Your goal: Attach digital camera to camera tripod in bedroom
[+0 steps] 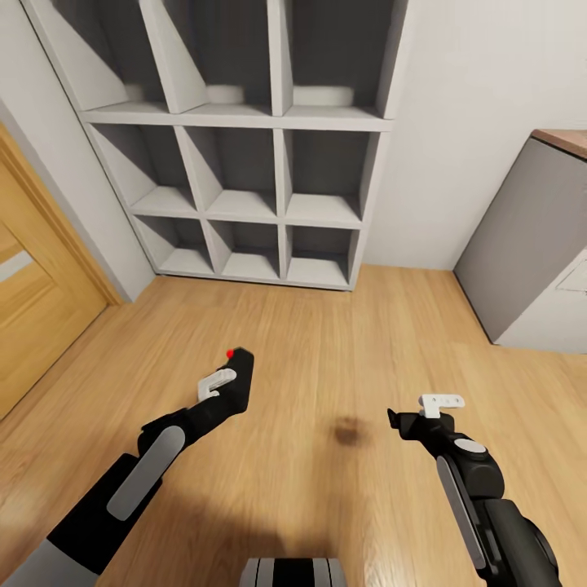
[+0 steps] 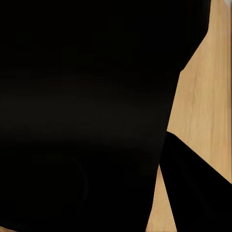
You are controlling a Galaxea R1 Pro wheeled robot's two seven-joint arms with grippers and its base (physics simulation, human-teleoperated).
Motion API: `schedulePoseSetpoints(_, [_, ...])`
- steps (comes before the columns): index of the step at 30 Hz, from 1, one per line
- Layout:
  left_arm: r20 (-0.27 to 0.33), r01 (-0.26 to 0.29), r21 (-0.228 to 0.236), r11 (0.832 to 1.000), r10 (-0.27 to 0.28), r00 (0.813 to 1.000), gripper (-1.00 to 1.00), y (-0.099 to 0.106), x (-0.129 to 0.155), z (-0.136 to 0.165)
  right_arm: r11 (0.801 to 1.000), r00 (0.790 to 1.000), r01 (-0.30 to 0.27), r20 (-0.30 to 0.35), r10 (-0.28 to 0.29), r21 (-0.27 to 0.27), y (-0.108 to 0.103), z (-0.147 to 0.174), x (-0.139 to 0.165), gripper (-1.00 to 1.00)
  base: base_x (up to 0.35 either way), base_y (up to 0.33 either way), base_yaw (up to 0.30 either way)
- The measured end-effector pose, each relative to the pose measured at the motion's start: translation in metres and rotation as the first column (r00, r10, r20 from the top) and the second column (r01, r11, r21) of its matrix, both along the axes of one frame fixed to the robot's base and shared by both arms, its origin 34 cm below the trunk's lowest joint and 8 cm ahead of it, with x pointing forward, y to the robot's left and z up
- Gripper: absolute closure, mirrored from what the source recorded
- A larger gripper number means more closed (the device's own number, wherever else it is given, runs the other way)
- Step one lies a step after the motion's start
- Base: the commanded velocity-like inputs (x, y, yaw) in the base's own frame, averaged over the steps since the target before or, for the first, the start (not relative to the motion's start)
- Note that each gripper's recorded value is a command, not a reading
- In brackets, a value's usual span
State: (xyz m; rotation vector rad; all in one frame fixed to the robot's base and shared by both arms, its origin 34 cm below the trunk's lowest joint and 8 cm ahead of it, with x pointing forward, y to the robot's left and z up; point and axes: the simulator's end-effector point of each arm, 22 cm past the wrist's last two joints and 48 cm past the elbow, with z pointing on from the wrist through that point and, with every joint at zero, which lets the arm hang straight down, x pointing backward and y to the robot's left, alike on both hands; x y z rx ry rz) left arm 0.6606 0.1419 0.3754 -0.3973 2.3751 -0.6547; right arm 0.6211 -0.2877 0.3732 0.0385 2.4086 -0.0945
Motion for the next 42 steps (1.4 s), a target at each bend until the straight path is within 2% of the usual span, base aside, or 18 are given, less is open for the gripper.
schedulePoseSetpoints(3, [0.013,0.002,-0.001,1.0,-0.002,1.0,1.0,0.0,0.001,0.008,1.0,1.0,-0.001,0.013,0.001,-0.002,-0.001,0.007,0.002,-1.0,0.0,0.0,0.0])
schedulePoseSetpoints(8, [0.056,0.032,-0.038,0.999,-0.03,0.998,1.0,-0.009,0.004,0.026,1.0,0.999,-0.001,0.035,0.002,-0.004,-0.002,0.019,0.004,-1.0,0.0,0.0,0.0])
schedulePoseSetpoints(10, [0.083,0.054,-0.066,0.996,-0.048,0.995,1.0,-0.016,0.005,0.036,1.0,0.999,-0.001,0.044,0.002,-0.005,-0.002,0.024,0.005,-1.0,0.0,0.0,0.0])
schedulePoseSetpoints(12, [0.128,0.101,-0.126,0.987,-0.085,0.988,1.0,-0.029,0.005,0.051,1.0,0.999,-0.001,0.053,0.001,-0.005,-0.002,0.029,0.006,-1.0,0.0,0.0,0.0])
schedulePoseSetpoints(20, [0.213,0.182,-0.202,0.962,-0.138,0.967,1.0,-0.039,0.004,0.086,1.0,0.996,0.0,0.085,0.001,-0.006,-0.003,0.047,0.009,-1.0,0.0,0.0,0.0])
schedulePoseSetpoints(24, [0.272,0.247,-0.275,0.929,-0.171,0.947,1.0,-0.048,-0.001,0.111,1.0,0.995,0.0,0.102,0.001,-0.006,-0.003,0.057,0.01,-1.0,0.0,0.0,0.0])
schedulePoseSetpoints(26, [0.312,0.295,-0.332,0.896,-0.19,0.931,1.0,-0.054,-0.006,0.126,1.0,0.994,0.001,0.11,0.0,-0.006,-0.003,0.062,0.011,-1.0,0.0,0.0,0.0])
schedulePoseSetpoints(29, [0.343,0.321,-0.366,0.874,-0.194,0.919,1.0,-0.051,-0.007,0.138,1.0,0.993,0.0,0.121,0.0,-0.006,-0.003,0.068,0.011,-1.0,0.0,0.0,0.0])
schedulePoseSetpoints(34, [0.364,0.319,-0.381,0.868,-0.176,0.915,1.0,-0.042,-0.005,0.148,1.0,0.99,-0.002,0.141,0.003,-0.005,-0.002,0.08,0.012,-1.0,0.0,0.0,0.0])
schedulePoseSetpoints(42, [0.395,0.326,-0.374,0.868,-0.169,0.903,1.0,-0.039,-0.004,0.168,1.0,0.985,-0.004,0.173,0.004,-0.001,0.0,0.099,0.014,-1.0,0.0,0.0,0.0])
